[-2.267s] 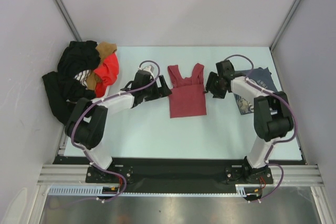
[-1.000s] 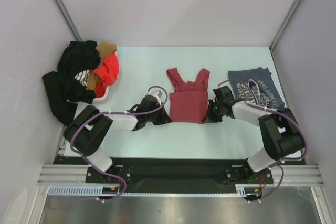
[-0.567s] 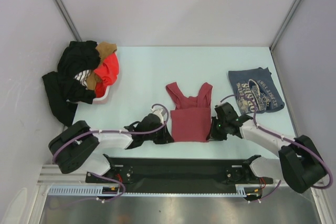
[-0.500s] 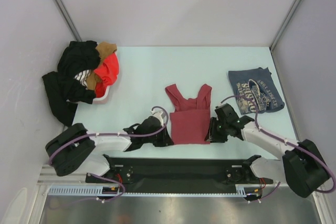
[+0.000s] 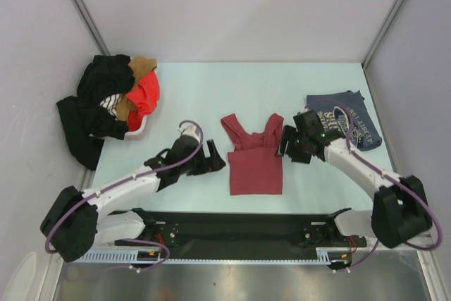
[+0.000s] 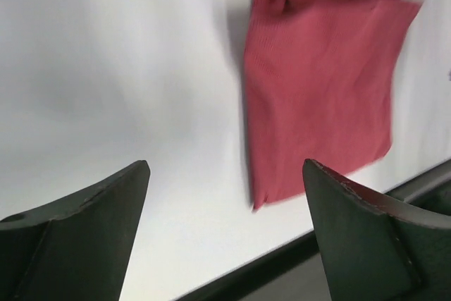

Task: Fold and stack the tank tops
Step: Fold the tank top

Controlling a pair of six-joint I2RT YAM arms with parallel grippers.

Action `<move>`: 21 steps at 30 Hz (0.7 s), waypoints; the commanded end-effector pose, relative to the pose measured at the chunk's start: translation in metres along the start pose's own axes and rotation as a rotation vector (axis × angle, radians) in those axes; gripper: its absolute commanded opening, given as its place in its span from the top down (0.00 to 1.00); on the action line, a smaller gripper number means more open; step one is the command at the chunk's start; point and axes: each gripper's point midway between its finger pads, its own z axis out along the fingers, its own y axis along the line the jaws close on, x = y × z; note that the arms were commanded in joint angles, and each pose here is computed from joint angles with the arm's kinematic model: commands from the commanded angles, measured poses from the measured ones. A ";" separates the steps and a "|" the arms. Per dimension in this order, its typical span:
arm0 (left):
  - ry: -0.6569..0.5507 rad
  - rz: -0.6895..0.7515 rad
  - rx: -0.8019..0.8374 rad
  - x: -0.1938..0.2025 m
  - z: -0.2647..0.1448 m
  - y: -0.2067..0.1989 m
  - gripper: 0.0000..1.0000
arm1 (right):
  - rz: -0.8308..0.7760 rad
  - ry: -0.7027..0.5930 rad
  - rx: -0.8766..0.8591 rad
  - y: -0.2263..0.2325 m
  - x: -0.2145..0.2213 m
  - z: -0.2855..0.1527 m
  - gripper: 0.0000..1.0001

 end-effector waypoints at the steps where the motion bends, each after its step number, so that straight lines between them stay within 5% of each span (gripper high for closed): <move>1: -0.138 0.087 0.026 -0.069 -0.002 -0.027 0.07 | 0.004 -0.137 -0.001 0.010 -0.065 0.011 0.32; 6: -0.240 0.046 0.032 -0.130 0.018 -0.037 0.18 | 0.048 -0.155 0.082 0.005 -0.112 0.048 0.34; 16: -0.177 -0.039 -0.073 -0.159 0.107 -0.011 0.21 | 0.087 -0.207 0.114 0.007 -0.169 0.088 0.24; 21: -0.157 -0.053 -0.067 -0.173 0.136 -0.013 0.28 | 0.075 -0.213 0.110 0.009 -0.181 0.101 0.33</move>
